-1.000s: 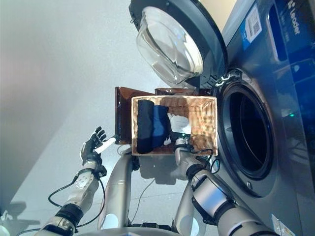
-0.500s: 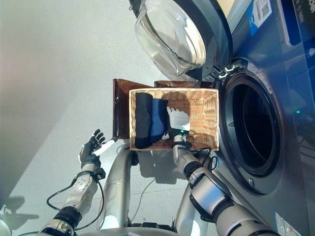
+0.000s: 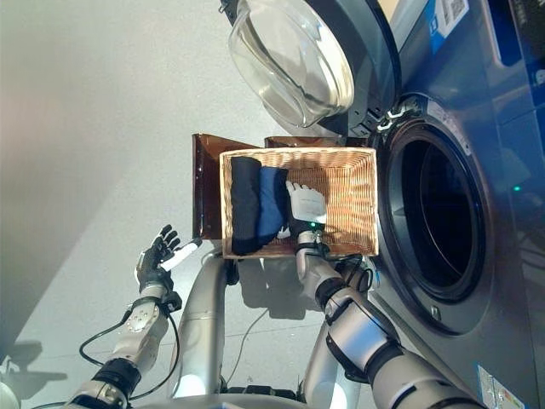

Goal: Pick up the clothes and place them into the washing machine

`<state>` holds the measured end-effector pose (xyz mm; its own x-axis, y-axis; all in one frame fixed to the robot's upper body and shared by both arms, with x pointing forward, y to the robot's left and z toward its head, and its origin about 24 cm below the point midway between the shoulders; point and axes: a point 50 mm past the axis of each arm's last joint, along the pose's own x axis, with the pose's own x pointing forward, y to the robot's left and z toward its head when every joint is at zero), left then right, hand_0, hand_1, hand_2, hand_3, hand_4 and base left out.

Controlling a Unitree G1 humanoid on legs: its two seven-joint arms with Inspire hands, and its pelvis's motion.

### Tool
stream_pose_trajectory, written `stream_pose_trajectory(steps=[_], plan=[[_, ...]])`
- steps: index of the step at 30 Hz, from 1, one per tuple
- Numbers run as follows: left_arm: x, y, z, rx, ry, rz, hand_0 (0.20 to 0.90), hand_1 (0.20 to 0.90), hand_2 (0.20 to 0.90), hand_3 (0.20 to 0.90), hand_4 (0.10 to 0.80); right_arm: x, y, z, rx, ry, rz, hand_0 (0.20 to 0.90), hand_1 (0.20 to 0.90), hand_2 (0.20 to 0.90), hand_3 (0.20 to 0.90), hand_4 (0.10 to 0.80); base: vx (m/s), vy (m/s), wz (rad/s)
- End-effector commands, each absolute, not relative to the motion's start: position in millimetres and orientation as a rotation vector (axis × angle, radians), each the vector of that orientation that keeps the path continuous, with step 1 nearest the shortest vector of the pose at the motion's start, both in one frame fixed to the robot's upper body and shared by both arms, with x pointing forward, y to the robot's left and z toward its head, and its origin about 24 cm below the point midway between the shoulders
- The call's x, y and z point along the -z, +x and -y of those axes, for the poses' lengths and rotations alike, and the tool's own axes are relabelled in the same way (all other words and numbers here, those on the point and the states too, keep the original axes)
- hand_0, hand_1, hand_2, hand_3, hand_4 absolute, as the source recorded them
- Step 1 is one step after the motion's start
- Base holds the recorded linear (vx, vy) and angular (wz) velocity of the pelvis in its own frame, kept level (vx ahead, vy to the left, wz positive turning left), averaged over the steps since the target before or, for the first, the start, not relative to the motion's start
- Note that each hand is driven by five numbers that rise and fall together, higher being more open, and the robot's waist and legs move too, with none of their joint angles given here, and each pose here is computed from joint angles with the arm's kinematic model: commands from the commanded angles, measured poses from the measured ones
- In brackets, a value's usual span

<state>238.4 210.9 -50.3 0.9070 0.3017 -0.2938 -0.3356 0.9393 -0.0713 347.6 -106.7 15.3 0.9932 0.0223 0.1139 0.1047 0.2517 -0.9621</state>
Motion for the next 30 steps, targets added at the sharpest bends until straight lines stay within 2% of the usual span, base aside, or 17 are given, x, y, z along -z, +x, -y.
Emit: stream_pose_trajectory(steps=[1,23,30], plan=[[32,236,-230,-0.351,-0.081,-0.172,0.900,0.900,0.900,0.900,0.800,-30,345,46,-0.104,-1.206,0.260,0.200,0.200,0.200,0.200,0.300,0.000,0.000,0.00],[34,236,-230,-0.354,-0.072,-0.181,0.900,0.900,0.900,0.900,0.800,-27,343,48,-0.094,-1.159,0.226,0.200,0.200,0.200,0.200,0.300,0.000,0.000,0.00],[36,235,-230,-0.361,-0.068,-0.189,0.900,0.900,0.900,0.900,0.800,-26,345,60,-0.039,-1.118,0.193,0.200,0.200,0.200,0.200,0.300,0.000,0.000,0.00]])
